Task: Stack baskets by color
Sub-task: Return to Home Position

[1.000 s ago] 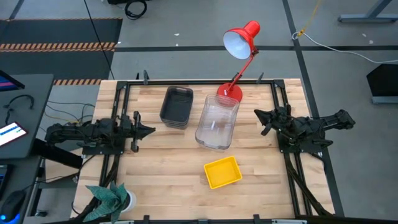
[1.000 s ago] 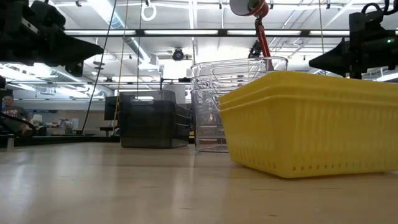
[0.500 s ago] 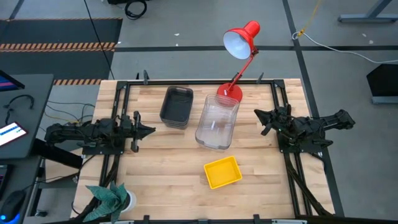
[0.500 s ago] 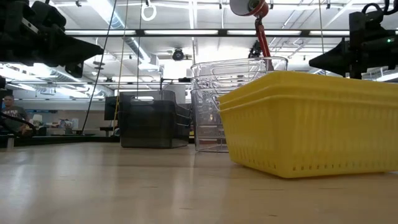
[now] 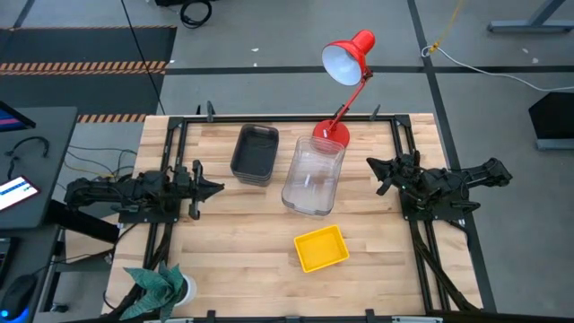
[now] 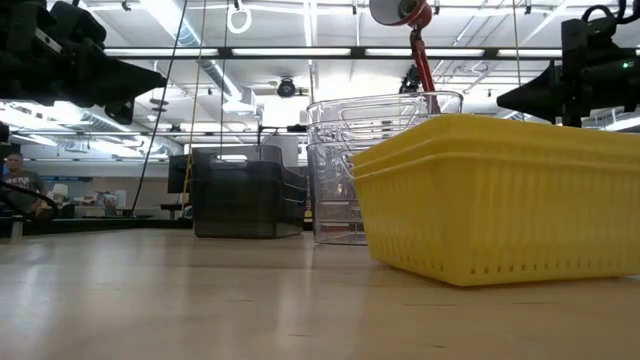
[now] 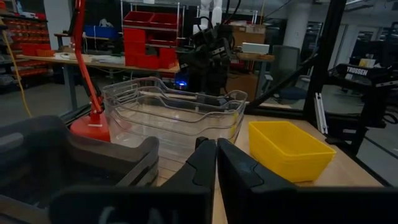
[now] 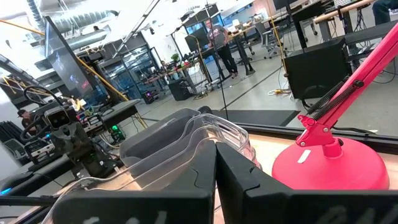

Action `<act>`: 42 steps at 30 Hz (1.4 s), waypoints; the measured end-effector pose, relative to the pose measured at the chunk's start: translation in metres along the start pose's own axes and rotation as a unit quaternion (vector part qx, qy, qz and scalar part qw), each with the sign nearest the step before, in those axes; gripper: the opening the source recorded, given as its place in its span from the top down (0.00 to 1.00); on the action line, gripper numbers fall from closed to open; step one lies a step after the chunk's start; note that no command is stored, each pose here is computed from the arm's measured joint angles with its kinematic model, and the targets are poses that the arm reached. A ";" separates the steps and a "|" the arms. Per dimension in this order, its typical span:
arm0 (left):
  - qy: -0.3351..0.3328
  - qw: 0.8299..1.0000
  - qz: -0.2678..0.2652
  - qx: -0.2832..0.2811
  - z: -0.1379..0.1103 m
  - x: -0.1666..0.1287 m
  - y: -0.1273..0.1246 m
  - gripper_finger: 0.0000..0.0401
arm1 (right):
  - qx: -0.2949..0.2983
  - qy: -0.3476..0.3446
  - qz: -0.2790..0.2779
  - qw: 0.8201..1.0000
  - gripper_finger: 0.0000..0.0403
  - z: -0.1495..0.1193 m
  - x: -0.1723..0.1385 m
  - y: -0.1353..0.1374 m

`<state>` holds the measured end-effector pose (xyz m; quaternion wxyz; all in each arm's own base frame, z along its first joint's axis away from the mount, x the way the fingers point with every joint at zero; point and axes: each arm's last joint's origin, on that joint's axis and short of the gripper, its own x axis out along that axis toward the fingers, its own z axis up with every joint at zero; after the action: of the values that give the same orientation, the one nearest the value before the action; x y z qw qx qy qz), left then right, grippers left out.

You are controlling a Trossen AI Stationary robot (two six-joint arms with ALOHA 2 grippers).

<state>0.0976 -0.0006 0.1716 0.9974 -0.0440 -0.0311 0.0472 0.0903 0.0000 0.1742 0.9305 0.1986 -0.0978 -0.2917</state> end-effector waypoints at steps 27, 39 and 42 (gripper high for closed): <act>0.000 1.000 0.000 -0.001 0.000 0.000 0.000 0.93 | 0.000 0.000 0.000 1.000 0.97 0.000 0.000 0.000; 0.000 1.000 0.000 -0.001 0.000 0.000 0.000 0.92 | 0.000 0.000 0.000 1.000 0.97 0.000 0.000 0.000; 0.000 1.000 0.000 -0.001 0.000 0.000 0.000 0.93 | 0.000 0.000 0.000 1.000 0.97 0.000 0.000 0.000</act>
<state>0.0976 -0.0006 0.1717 0.9974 -0.0449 -0.0315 0.0469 0.0903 0.0000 0.1741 0.9306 0.1985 -0.0976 -0.2916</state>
